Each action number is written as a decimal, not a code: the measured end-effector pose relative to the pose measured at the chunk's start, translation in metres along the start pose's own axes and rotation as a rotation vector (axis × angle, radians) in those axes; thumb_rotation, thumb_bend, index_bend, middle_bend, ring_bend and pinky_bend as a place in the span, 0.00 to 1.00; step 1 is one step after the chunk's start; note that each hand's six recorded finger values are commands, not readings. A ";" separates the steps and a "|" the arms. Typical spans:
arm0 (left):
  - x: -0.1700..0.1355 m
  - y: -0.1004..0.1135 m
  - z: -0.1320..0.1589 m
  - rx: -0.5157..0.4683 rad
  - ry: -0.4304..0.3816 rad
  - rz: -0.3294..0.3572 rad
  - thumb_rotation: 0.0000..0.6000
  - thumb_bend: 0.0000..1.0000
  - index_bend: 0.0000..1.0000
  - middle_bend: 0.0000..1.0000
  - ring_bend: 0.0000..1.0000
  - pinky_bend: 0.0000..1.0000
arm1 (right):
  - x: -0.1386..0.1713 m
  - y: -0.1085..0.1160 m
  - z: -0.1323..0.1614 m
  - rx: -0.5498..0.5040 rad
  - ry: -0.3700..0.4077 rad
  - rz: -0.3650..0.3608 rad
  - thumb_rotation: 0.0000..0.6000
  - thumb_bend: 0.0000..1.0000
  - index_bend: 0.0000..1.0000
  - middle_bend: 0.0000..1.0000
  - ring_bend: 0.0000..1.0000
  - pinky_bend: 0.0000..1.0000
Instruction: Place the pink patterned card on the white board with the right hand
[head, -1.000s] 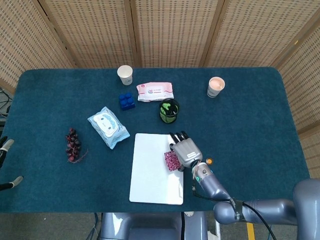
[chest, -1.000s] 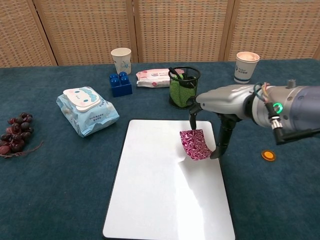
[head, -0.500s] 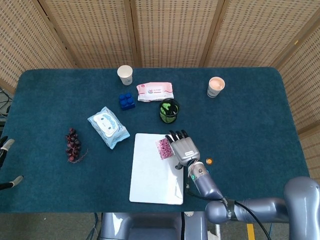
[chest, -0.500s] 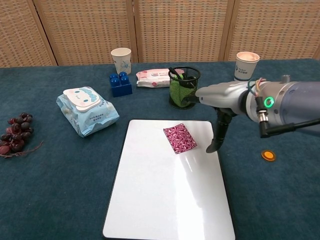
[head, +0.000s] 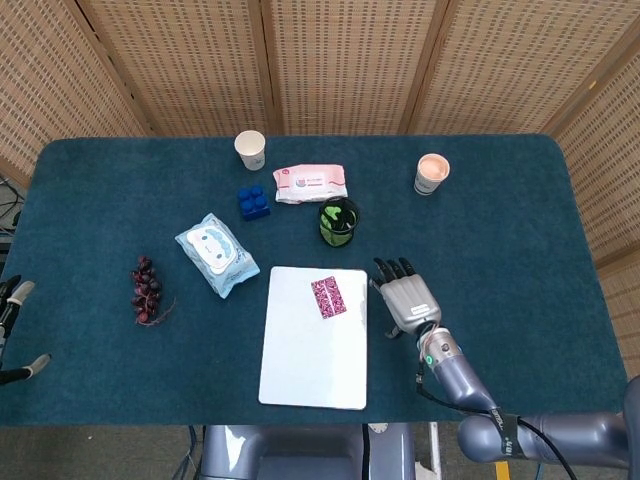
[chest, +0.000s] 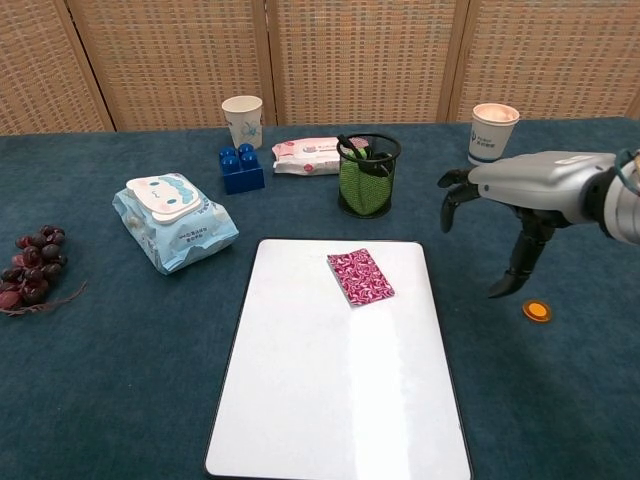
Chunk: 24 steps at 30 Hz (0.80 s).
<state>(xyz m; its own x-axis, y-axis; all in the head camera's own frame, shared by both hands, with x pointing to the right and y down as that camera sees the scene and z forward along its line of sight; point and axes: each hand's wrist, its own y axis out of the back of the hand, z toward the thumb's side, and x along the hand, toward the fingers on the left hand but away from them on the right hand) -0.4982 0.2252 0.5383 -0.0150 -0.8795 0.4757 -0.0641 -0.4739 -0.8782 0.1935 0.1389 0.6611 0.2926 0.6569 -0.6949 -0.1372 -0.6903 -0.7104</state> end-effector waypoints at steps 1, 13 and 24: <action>0.000 0.000 0.001 0.001 -0.001 0.000 1.00 0.00 0.00 0.00 0.00 0.00 | 0.000 -0.003 -0.005 0.003 0.002 -0.010 1.00 0.19 0.34 0.00 0.00 0.00; 0.001 -0.003 0.002 0.010 0.005 -0.006 1.00 0.00 0.00 0.00 0.00 0.00 | 0.002 -0.055 -0.050 0.023 -0.005 -0.001 1.00 0.26 0.37 0.00 0.00 0.00; 0.002 -0.004 0.001 0.009 0.006 -0.010 1.00 0.00 0.00 0.00 0.00 0.00 | 0.005 -0.076 -0.066 0.029 -0.010 0.018 1.00 0.26 0.38 0.00 0.00 0.00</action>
<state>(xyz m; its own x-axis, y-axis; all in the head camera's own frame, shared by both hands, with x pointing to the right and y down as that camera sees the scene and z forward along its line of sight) -0.4969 0.2251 0.5427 -0.0203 -0.8747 0.4843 -0.0552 -0.4827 -0.8741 0.2680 0.1749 0.7190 0.2803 0.6474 -0.7087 -0.1697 -0.6933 -0.7004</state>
